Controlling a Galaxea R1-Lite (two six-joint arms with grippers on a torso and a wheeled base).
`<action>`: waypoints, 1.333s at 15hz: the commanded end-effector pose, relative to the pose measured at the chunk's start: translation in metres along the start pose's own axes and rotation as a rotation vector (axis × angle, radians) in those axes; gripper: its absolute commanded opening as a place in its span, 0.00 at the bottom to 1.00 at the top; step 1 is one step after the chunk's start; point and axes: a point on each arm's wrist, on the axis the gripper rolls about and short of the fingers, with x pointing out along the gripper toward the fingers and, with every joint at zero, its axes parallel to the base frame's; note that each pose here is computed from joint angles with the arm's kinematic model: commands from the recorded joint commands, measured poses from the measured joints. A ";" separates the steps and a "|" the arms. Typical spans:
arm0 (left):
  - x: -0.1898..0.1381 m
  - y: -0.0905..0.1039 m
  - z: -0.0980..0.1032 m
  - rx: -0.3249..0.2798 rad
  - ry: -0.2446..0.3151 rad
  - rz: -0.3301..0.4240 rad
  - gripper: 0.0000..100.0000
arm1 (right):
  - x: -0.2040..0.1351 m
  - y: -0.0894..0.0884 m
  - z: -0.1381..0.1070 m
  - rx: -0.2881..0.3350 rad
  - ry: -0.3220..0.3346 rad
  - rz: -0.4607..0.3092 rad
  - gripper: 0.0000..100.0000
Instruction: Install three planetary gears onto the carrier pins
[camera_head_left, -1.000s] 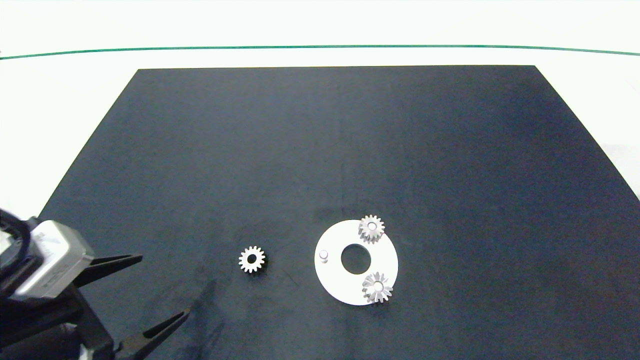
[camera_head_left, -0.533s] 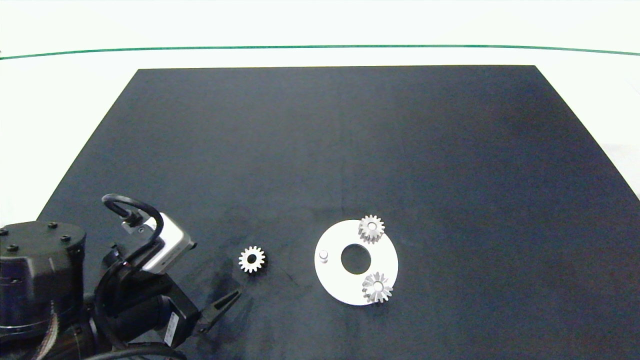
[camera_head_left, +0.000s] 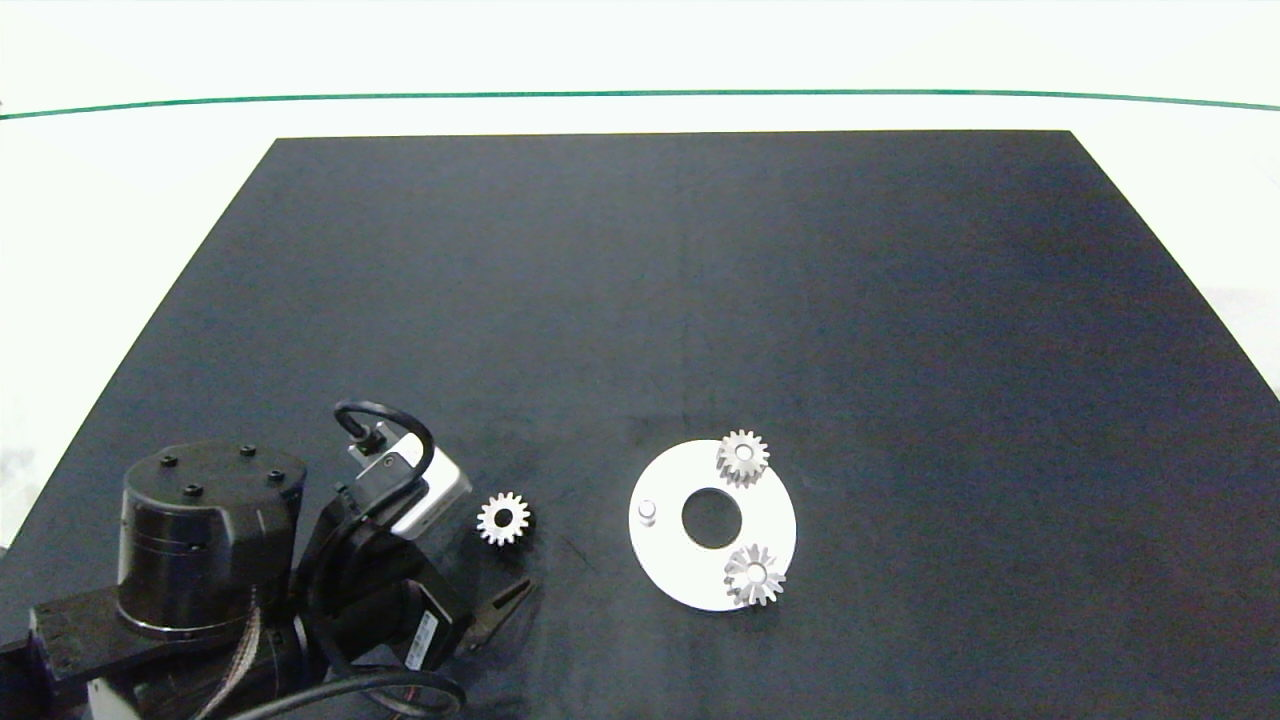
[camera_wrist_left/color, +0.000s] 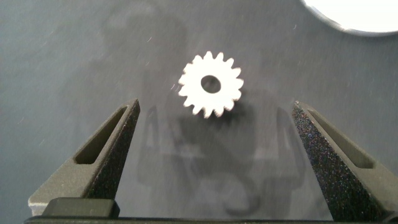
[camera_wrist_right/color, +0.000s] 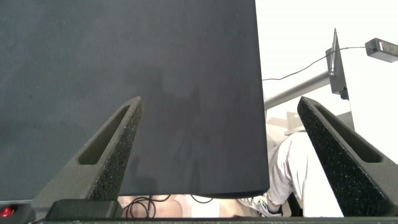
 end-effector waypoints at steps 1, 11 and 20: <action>0.014 -0.005 -0.002 0.010 0.015 -0.011 1.00 | 0.001 0.000 0.000 -0.005 0.007 -0.001 1.00; 0.029 -0.006 0.001 0.007 0.024 -0.013 0.88 | -0.001 -0.001 -0.001 -0.003 -0.001 0.002 1.00; 0.029 -0.004 0.004 0.005 0.009 -0.010 0.70 | -0.001 0.000 -0.001 -0.004 0.000 0.001 1.00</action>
